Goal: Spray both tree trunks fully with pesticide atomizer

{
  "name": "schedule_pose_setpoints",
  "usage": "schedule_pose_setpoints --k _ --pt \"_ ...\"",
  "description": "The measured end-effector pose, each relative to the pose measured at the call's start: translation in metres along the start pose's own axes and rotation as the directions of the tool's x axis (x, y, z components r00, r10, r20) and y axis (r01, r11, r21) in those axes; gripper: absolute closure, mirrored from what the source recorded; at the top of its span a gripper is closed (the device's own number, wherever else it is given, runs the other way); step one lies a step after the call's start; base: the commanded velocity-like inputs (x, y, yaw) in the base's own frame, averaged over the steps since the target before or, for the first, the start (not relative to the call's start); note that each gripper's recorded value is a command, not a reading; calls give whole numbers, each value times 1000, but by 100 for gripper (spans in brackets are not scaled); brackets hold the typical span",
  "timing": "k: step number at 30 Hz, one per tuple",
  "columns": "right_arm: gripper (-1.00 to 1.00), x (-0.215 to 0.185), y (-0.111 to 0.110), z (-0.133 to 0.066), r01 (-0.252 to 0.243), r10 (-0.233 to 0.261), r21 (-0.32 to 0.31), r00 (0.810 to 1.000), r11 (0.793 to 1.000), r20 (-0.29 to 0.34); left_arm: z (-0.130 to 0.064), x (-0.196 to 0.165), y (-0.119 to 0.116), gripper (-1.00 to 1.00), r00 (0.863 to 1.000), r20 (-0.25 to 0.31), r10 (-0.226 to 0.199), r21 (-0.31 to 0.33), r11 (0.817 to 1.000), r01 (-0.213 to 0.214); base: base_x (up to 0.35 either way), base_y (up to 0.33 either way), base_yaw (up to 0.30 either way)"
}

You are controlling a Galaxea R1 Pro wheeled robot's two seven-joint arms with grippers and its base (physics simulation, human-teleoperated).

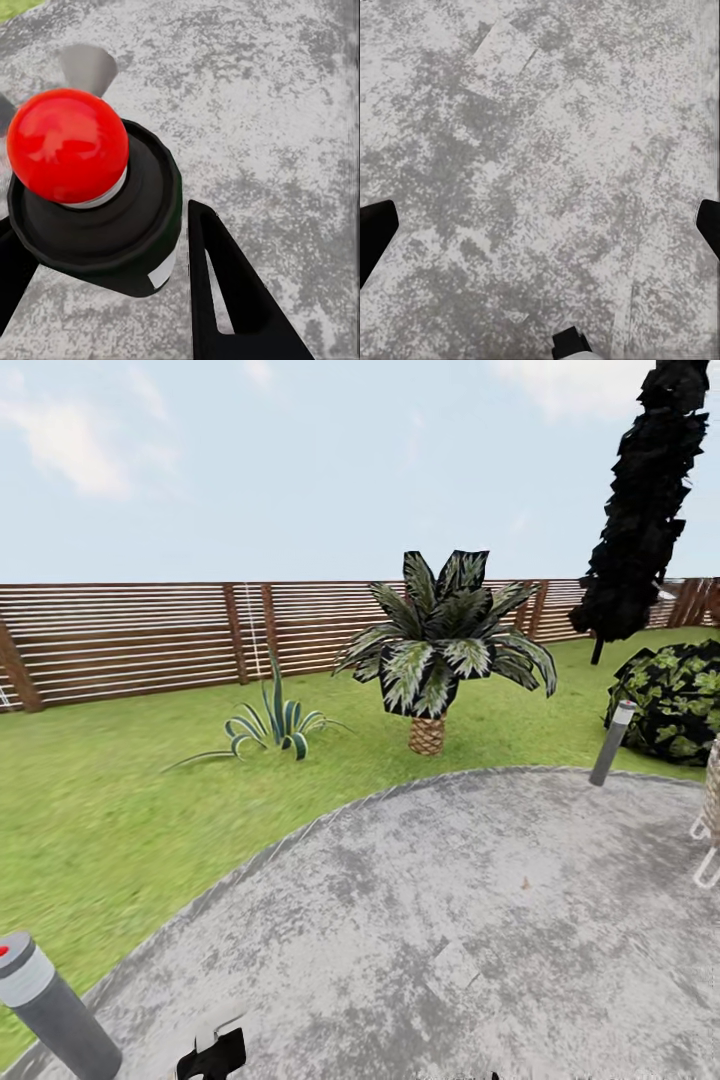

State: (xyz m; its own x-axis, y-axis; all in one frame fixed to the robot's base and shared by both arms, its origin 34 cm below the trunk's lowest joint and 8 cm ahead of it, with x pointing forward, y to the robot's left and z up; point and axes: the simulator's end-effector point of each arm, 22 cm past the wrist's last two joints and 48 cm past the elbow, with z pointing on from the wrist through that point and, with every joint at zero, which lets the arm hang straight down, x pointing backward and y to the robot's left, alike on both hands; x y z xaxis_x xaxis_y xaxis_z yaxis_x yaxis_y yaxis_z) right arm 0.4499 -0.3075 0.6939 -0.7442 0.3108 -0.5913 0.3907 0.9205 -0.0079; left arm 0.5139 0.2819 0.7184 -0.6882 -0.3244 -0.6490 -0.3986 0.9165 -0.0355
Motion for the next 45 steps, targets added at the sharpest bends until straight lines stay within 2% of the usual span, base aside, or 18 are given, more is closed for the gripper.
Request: schedule_pose_setpoints --k 45 --pt "-100 5 -4 2 2 -2 8 1000 1000 -12 2 8 2 100 1000 -16 4 -5 1000 -4 0 0 -260"
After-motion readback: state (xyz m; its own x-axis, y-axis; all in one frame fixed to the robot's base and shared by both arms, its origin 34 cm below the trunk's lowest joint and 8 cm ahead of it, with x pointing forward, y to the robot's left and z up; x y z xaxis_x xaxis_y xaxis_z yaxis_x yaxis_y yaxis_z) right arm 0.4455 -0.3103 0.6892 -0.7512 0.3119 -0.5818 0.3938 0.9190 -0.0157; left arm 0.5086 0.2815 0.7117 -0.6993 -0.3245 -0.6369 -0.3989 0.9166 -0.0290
